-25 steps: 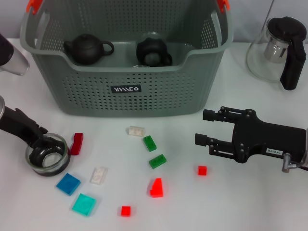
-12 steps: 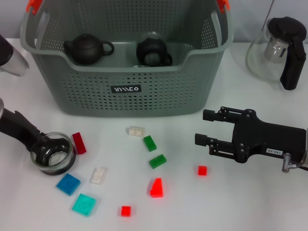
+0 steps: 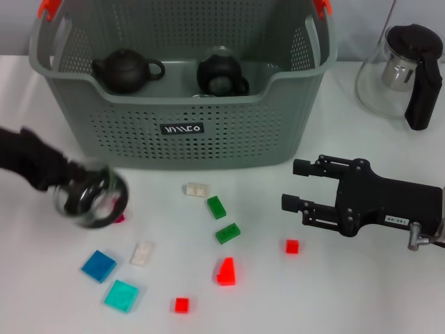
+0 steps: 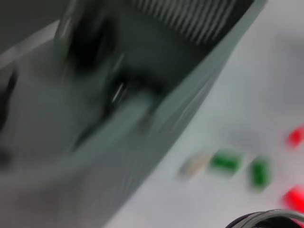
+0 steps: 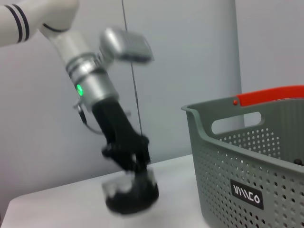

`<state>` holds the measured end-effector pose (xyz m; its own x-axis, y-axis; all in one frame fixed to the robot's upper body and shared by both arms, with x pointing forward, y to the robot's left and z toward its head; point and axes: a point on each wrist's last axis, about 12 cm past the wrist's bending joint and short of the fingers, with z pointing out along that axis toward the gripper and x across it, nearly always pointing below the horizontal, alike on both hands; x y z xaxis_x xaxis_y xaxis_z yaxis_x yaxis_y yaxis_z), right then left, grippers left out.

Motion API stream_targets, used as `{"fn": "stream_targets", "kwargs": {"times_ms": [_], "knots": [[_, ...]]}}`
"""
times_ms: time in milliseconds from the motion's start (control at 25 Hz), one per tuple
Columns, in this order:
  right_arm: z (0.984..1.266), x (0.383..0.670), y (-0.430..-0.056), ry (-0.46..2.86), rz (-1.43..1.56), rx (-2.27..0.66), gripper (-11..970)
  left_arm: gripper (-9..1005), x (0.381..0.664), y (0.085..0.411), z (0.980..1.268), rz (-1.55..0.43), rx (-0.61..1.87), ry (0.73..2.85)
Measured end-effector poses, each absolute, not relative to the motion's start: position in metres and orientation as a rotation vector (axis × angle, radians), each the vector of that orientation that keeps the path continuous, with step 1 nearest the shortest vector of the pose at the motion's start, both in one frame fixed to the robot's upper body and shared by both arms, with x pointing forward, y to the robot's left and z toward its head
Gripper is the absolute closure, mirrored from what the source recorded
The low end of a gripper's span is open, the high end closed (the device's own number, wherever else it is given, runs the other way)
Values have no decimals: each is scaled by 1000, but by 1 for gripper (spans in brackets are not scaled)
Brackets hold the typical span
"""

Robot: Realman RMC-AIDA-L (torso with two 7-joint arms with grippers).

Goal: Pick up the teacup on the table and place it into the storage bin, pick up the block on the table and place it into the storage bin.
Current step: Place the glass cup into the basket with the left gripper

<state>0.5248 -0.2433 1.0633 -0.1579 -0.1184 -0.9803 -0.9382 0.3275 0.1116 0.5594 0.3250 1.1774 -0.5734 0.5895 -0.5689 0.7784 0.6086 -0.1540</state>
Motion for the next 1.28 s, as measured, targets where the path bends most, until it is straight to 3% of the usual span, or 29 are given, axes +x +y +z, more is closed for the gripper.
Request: {"fn": "stream_targets", "kwargs": {"times_ms": [200, 360, 520, 800, 1040, 1280], "knots": [[1062, 523, -245, 1556, 988, -989, 277, 947, 557, 329, 1217, -810, 1073, 2017], [1062, 523, -245, 1556, 989, -989, 277, 945, 569, 325, 1232, -859, 992, 1889], [1062, 522, -245, 1557, 990, -987, 277, 942, 599, 304, 1250, -839, 884, 1883], [1061, 522, -244, 1555, 995, -986, 278, 938, 658, 235, 1263, -559, 823, 2020], [1061, 521, -244, 1554, 996, -986, 278, 935, 697, 197, 1240, -220, 873, 2131], [1061, 522, -244, 1554, 994, -980, 277, 932, 704, 163, 1202, 60, 1021, 2132]]}}
